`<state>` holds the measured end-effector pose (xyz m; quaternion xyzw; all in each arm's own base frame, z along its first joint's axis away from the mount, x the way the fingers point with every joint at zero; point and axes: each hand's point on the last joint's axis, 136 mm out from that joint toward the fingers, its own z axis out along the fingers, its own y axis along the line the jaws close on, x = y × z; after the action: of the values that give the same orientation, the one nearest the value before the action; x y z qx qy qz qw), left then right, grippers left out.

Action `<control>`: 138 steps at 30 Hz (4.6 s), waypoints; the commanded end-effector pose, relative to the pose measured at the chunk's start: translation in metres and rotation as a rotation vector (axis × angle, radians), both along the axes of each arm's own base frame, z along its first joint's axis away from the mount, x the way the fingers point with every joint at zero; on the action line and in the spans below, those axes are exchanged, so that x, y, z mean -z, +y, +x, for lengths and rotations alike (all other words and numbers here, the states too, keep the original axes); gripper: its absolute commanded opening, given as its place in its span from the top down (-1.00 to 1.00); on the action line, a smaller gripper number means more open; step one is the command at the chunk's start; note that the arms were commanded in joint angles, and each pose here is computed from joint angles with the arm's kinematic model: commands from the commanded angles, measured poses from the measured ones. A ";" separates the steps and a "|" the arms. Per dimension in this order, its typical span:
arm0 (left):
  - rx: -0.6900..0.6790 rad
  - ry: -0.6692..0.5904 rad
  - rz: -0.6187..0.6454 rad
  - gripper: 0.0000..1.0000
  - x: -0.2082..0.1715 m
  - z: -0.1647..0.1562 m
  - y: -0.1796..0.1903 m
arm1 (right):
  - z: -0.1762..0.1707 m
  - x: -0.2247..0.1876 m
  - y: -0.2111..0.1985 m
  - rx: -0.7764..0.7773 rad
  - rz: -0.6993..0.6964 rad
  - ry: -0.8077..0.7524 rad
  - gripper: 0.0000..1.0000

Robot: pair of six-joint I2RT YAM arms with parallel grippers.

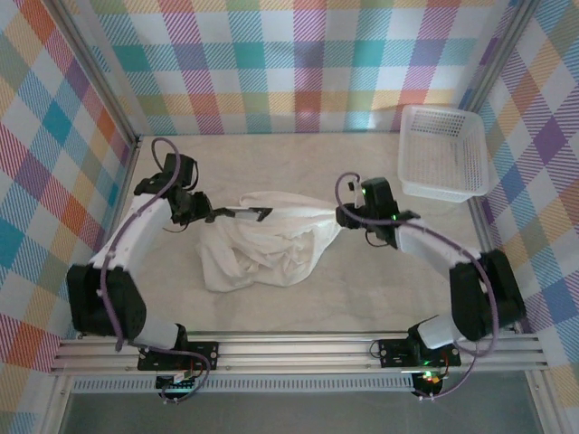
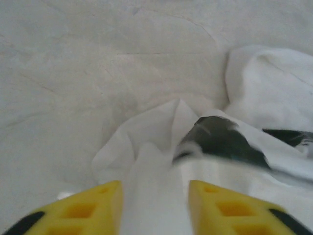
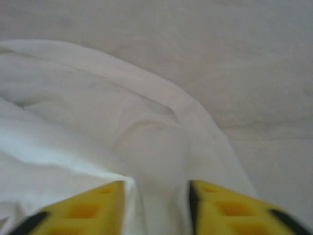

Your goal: Fold the inside-out t-shirt

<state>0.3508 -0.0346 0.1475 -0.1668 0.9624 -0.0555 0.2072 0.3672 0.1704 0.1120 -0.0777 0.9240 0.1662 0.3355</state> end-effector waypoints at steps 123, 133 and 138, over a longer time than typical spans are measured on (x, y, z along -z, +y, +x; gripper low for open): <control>0.606 -0.462 -0.577 1.00 -0.110 -0.085 -0.184 | -0.043 -0.113 0.157 -0.707 0.779 0.245 1.00; 0.562 -0.485 -0.680 1.00 -0.129 -0.081 -0.189 | -0.026 -0.073 0.116 -0.445 0.445 0.113 0.01; 0.551 -0.440 -0.676 1.00 -0.118 -0.074 -0.191 | -0.043 -0.083 0.083 -0.146 0.411 0.076 0.09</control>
<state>0.2724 -0.2254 0.2676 0.0578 0.8318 -0.4471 0.3238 0.3204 0.2721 0.1843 -0.1406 0.8557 0.4310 0.2497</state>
